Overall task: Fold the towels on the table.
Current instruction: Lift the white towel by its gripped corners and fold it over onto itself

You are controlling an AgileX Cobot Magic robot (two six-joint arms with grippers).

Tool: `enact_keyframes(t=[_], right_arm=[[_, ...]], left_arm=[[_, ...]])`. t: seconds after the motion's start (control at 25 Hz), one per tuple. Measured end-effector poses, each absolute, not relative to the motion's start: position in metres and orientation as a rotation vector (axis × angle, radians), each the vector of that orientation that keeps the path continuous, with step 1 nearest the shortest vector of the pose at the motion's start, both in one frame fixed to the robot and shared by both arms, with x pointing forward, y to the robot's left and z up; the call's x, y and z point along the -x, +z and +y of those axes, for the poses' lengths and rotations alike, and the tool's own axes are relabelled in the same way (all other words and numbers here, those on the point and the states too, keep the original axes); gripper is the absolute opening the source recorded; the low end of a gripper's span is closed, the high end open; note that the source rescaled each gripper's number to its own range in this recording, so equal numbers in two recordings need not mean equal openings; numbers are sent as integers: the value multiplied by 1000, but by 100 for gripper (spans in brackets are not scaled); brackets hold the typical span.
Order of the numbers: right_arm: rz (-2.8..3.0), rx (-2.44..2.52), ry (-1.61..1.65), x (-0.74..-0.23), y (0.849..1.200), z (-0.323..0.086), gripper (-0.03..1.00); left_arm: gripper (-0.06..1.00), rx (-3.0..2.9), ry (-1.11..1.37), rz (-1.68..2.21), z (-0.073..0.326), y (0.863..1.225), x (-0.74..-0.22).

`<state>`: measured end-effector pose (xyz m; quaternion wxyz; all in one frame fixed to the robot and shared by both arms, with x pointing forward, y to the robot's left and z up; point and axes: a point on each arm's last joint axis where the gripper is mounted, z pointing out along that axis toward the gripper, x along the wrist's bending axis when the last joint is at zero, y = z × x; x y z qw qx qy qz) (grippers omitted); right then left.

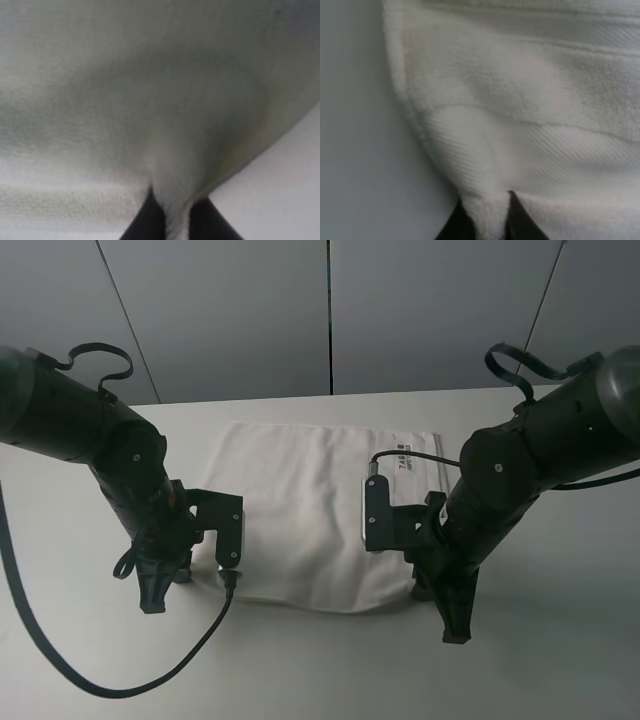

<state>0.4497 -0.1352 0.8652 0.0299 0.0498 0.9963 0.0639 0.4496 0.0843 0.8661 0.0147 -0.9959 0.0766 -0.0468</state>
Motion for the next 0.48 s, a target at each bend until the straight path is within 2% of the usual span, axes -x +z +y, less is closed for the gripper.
enact_keyframes(t=[0.28, 0.48], right_arm=[[3169, -184, 132, -441, 867, -139, 0], [3227, -254, 127, -431, 880, -142, 0]], left_arm=[[0, 3085, -71, 175, 87, 868, -445], [0, 3156, -70, 70, 86, 893, -440]])
